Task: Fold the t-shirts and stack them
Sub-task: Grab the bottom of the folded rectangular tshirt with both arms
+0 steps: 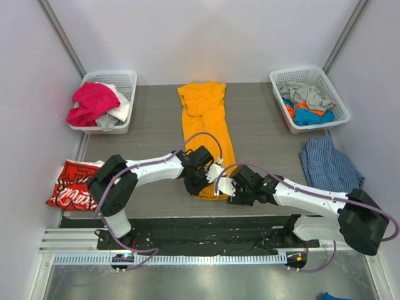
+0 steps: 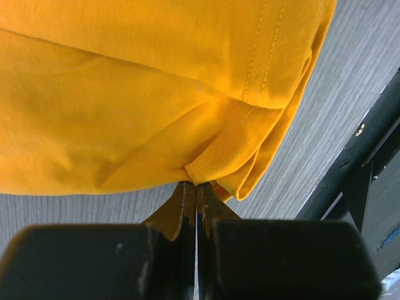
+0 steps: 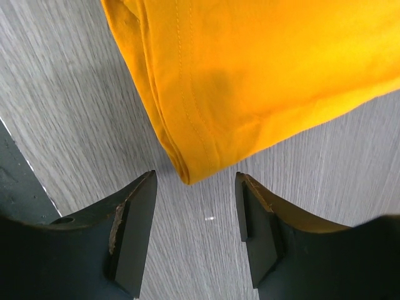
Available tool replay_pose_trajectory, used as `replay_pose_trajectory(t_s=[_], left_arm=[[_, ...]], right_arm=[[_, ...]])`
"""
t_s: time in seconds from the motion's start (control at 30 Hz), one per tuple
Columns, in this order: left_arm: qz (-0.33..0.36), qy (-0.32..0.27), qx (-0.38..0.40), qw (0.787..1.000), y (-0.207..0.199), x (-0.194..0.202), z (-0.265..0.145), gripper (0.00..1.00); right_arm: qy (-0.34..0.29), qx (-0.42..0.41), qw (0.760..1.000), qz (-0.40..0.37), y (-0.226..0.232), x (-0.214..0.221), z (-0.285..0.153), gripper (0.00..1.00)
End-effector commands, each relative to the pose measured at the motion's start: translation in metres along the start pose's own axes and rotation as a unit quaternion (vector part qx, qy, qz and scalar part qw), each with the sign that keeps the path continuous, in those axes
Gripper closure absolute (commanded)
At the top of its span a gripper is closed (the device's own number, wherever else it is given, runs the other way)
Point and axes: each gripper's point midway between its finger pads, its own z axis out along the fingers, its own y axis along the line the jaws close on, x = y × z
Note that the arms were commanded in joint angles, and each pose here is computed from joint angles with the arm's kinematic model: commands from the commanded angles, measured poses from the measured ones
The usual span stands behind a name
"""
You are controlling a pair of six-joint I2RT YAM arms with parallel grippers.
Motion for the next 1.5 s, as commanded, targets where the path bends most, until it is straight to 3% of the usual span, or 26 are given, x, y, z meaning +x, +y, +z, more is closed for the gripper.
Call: replay_pose_trajectory(t_s=[0.0,0.23,0.47,0.57,0.8,1.47], left_arm=[[0.037,-0.015,0.012,0.999,-0.006,-0.012,-0.007,1.00],[0.041,-0.011,0.018,0.999,-0.007,-0.011,-0.006,1.00],[0.042,-0.007,0.026,0.999,-0.010,-0.009,-0.005,1.00],[0.042,-0.006,0.026,0.999,-0.010,-0.007,-0.006,1.00],[0.043,-0.009,0.019,0.999,-0.009,-0.007,-0.009,1.00],[0.066,-0.066,-0.066,0.993,0.013,-0.036,-0.055,1.00]], right_arm=[[-0.039,0.032,0.999,0.002,-0.019,-0.025,0.005,0.40],[-0.038,0.037,0.999,-0.009,-0.022,-0.025,0.011,0.41],[-0.031,0.038,0.998,-0.024,-0.022,-0.023,0.022,0.48],[-0.030,0.038,0.999,-0.026,-0.023,-0.024,0.025,0.58],[-0.014,0.032,0.999,-0.020,-0.022,-0.020,0.025,0.99],[-0.050,0.084,0.995,0.030,-0.057,-0.051,-0.040,0.99]])
